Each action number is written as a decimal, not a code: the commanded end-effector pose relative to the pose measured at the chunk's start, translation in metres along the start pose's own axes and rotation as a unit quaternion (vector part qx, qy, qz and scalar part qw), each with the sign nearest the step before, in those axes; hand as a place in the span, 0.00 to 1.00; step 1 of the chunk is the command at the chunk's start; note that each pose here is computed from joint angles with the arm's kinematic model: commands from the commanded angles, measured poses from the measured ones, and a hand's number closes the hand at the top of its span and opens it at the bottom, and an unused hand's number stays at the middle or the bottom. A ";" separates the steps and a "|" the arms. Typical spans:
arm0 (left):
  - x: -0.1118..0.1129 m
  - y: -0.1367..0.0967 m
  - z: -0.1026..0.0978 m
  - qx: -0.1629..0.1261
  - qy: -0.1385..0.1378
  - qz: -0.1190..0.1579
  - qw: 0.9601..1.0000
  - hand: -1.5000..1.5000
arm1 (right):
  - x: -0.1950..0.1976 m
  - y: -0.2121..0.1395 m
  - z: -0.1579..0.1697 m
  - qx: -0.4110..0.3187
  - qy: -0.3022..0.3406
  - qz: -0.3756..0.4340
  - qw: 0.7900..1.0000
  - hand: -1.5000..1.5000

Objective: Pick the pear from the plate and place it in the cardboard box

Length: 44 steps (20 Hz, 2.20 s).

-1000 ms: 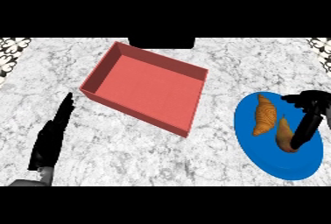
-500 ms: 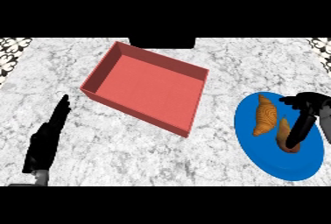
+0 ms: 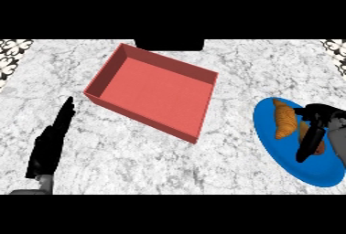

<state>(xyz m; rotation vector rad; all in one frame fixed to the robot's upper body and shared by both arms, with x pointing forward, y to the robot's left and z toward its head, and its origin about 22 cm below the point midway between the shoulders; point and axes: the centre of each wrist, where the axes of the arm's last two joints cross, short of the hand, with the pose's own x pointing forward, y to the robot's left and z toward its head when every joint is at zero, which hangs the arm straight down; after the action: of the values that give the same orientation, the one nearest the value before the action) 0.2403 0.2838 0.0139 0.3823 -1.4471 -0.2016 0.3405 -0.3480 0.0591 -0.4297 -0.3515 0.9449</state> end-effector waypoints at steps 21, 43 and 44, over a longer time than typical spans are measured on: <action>0.004 -0.005 -0.004 -0.023 -0.014 0.001 1.000 0.50 | 0.076 -0.005 0.046 -0.260 -0.267 0.190 0.908 1.00; -0.005 0.008 -0.013 -0.007 -0.007 0.001 1.000 0.50 | 0.158 -0.074 0.087 -0.277 -0.667 0.064 0.689 1.00; 0.006 -0.009 0.002 0.001 0.001 0.004 1.000 0.50 | 0.155 -0.073 0.087 -0.274 -0.672 0.059 0.685 1.00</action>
<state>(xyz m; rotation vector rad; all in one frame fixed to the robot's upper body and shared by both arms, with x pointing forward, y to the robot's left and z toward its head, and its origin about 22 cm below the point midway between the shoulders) 0.2475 0.2817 0.0111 0.3660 -1.4551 -0.2158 0.4304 -0.2501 0.1721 -0.3334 -1.9412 1.1815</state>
